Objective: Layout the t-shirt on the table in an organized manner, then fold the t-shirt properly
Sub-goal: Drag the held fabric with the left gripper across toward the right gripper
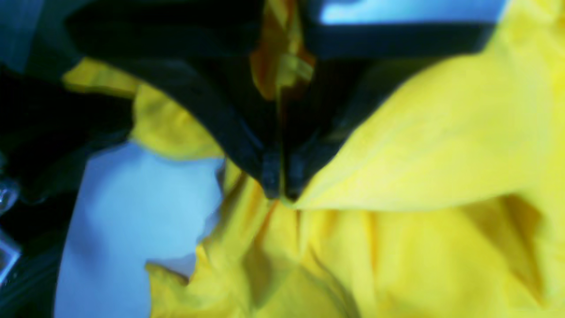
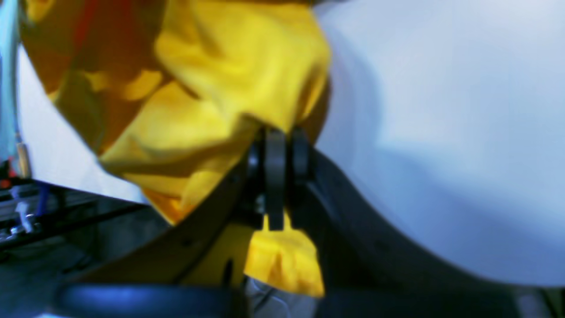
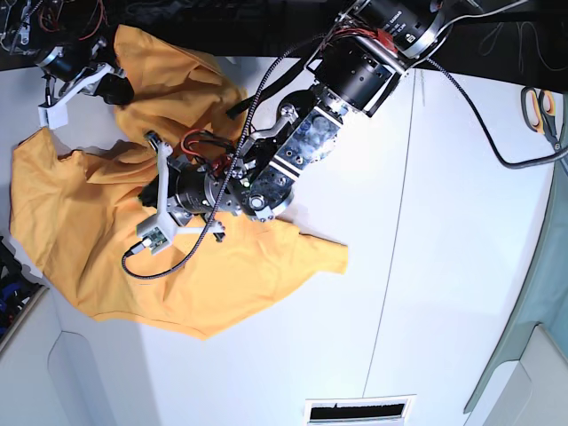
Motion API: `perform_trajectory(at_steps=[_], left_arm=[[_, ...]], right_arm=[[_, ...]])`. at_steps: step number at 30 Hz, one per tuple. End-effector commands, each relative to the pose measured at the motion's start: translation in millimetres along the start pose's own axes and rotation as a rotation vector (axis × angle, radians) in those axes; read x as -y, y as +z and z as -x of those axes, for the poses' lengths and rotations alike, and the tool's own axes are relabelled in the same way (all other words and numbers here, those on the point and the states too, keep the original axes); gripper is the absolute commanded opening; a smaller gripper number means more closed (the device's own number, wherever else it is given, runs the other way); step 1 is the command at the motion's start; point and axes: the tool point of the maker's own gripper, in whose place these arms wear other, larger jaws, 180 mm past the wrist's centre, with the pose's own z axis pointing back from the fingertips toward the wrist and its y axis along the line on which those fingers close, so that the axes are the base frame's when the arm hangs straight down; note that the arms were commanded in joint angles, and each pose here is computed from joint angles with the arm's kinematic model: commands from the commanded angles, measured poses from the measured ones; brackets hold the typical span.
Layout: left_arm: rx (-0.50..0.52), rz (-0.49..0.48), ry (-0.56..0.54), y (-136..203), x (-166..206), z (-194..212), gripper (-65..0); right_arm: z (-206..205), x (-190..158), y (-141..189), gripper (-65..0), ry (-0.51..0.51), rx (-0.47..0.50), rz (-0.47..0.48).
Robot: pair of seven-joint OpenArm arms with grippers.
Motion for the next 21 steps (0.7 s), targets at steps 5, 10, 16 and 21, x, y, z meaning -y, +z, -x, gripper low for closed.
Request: perform_trajectory(at_steps=[5, 10, 16, 21], left_arm=[[-0.095, 0.009, -0.025, -9, 4, 24, -33.5], [-0.042, 0.070, 0.010, 4, 8, -7, -33.6], [0.098, 0.180, 0.020, 40, 21, -69, -33.6], [0.132, 0.169, 0.041, 54, 8, -72, -33.6]], right_arm=[[-15, -4, 2, -65.0, 0.023, 0.043, -0.016], [-29, -8, 2, -43.5, 0.030, 0.083, -0.026], [-59, -29, 16, -41.2, 0.157, 0.151, -0.020], [-83, -52, 31, -41.2, 0.258, 0.205, -0.027]])
